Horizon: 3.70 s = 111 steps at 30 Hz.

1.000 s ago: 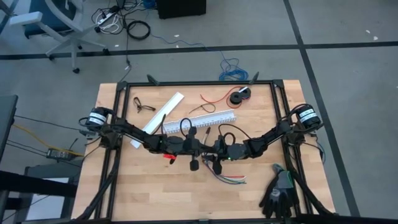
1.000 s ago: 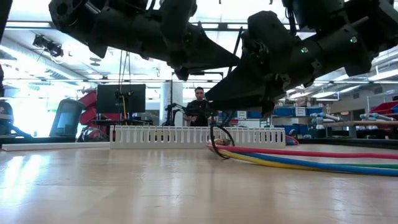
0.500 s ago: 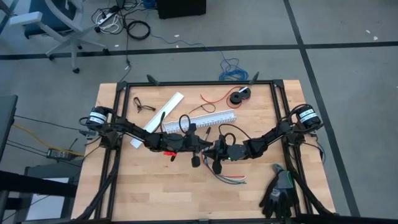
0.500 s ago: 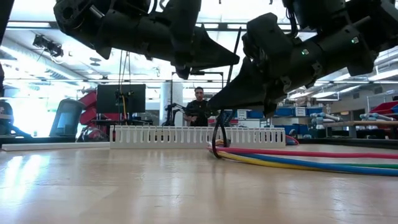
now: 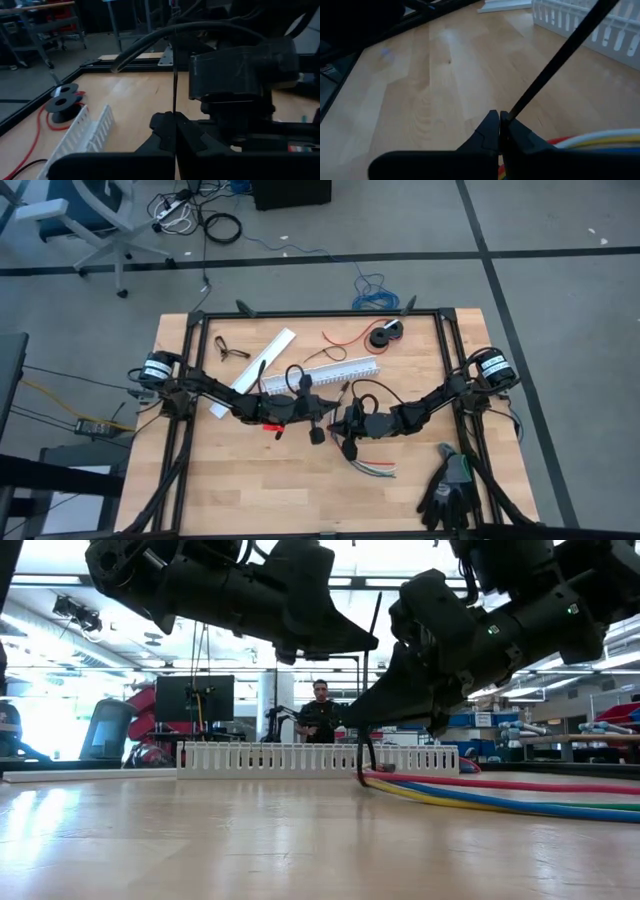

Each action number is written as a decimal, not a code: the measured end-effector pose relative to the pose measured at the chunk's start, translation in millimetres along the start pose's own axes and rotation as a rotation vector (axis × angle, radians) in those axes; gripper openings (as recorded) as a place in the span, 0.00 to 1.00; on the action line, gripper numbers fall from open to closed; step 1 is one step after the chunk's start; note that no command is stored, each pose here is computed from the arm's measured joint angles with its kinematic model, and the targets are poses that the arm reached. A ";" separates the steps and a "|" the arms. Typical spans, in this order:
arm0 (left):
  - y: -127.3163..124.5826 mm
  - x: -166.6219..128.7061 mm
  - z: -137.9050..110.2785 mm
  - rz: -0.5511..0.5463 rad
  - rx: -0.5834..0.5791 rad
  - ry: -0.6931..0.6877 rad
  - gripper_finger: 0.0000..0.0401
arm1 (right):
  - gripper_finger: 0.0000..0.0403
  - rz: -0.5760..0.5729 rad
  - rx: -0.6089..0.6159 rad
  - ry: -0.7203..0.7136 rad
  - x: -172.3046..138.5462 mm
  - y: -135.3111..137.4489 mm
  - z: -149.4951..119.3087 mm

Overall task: Ziptie cables
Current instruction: Wrap the cables together using the left black zip tie

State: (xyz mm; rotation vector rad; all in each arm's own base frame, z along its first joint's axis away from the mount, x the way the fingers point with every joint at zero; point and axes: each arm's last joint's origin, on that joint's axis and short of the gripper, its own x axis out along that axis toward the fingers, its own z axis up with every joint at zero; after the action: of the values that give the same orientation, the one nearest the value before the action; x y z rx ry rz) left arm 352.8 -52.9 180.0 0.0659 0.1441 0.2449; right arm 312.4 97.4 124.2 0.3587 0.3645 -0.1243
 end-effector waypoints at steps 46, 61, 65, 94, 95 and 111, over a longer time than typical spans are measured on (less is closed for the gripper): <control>22.0 4.8 6.3 0.264 0.031 -0.054 0.00 | 0.00 -0.103 0.048 0.263 -7.2 -5.9 -28.3; 22.7 4.9 5.7 0.291 0.009 -0.047 0.00 | 0.00 -0.107 0.055 0.265 -7.2 -6.3 -29.0; 23.3 4.7 5.0 0.315 0.012 -0.039 0.00 | 0.00 -0.109 0.068 0.265 -7.3 -6.4 -29.1; 22.9 6.1 -3.9 0.212 -0.115 0.052 0.00 | 0.18 -0.046 -0.018 0.195 -5.9 -0.4 -24.3; 21.9 5.8 -4.8 0.208 -0.123 0.059 0.00 | 0.20 -0.047 -0.028 0.193 -5.9 -0.6 -23.8; 0.9 -2.1 -9.7 0.097 -0.132 0.103 0.00 | 0.27 -0.113 -0.162 0.153 -30.7 -11.6 24.4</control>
State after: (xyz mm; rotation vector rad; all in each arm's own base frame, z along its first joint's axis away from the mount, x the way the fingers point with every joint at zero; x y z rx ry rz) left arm 349.1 -52.1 170.7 -0.0716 0.2267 0.3541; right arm 289.8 79.4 153.1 0.1873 0.5433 -0.1769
